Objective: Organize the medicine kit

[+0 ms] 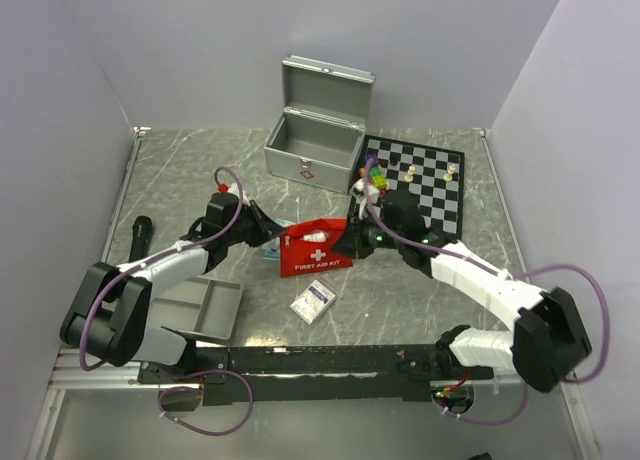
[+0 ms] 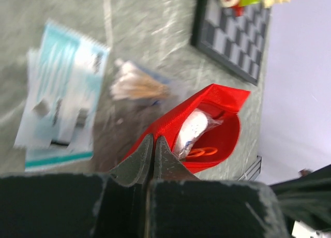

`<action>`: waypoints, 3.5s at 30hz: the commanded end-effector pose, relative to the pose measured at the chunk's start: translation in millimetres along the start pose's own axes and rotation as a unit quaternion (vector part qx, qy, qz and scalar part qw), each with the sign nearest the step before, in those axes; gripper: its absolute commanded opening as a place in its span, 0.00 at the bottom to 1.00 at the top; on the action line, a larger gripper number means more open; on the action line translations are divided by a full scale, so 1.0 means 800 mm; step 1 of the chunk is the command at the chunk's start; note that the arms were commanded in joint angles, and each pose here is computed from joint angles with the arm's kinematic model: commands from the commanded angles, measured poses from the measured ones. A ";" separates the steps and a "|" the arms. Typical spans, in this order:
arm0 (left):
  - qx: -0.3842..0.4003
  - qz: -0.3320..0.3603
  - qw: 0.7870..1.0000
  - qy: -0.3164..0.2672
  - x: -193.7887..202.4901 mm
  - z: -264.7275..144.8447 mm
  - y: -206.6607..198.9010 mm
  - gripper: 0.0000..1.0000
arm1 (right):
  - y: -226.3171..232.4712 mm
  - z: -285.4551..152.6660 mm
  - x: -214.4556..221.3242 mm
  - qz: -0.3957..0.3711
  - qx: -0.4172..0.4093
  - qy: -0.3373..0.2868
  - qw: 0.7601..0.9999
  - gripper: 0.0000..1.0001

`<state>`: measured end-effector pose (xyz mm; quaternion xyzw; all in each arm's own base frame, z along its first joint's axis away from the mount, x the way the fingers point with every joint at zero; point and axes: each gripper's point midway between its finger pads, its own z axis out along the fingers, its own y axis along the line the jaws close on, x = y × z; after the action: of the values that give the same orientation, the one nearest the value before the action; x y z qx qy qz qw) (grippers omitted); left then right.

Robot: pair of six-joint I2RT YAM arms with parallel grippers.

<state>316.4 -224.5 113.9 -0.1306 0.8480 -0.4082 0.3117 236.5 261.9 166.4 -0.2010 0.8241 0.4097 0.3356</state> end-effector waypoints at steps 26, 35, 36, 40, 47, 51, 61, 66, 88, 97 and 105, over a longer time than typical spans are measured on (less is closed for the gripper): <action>0.010 0.053 0.995 -0.086 0.017 -0.045 -0.013 0.01 | -0.030 0.056 -0.007 0.040 0.044 0.014 0.998 0.22; -0.043 0.015 0.995 -0.094 0.013 -0.048 0.006 0.01 | 0.042 0.045 -0.022 -0.043 0.015 0.005 0.999 0.47; -0.042 0.013 0.994 -0.095 0.011 -0.049 0.002 0.01 | 0.045 0.049 -0.020 -0.047 0.015 0.010 0.999 0.49; -0.043 -0.004 0.994 -0.098 0.004 -0.053 -0.009 0.01 | 0.059 0.068 -0.011 -0.047 0.008 0.030 0.998 0.53; -0.013 -0.037 0.994 -0.106 -0.002 -0.061 -0.039 0.01 | 0.074 0.105 -0.007 -0.026 -0.007 0.042 0.999 0.56; 0.008 -0.041 0.993 -0.107 -0.003 -0.065 -0.061 0.01 | 0.079 0.114 -0.014 -0.020 -0.004 0.030 0.999 0.57; 0.047 -0.036 0.992 -0.114 -0.011 -0.078 -0.100 0.01 | 0.079 0.114 -0.040 -0.005 0.019 0.000 1.000 0.63; 0.060 -0.035 0.991 -0.113 -0.011 -0.082 -0.111 0.01 | 0.075 0.115 -0.050 0.004 0.033 -0.015 0.999 0.63; 0.066 -0.026 0.990 -0.121 -0.016 -0.090 -0.120 0.01 | 0.084 0.111 -0.055 -0.004 0.015 -0.031 0.999 0.10; 0.053 -0.009 0.989 -0.136 -0.021 -0.100 -0.114 0.01 | 0.046 0.089 -0.045 -0.012 0.070 -0.024 0.997 0.00; 0.071 0.020 0.989 -0.132 -0.019 -0.108 -0.124 0.01 | 0.008 0.072 -0.035 -0.009 0.113 -0.011 0.993 0.00</action>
<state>269.8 -226.8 203.3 -0.1706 0.7936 -0.4220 0.4038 255.4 348.2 167.4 -0.1914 0.8459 0.3611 0.3427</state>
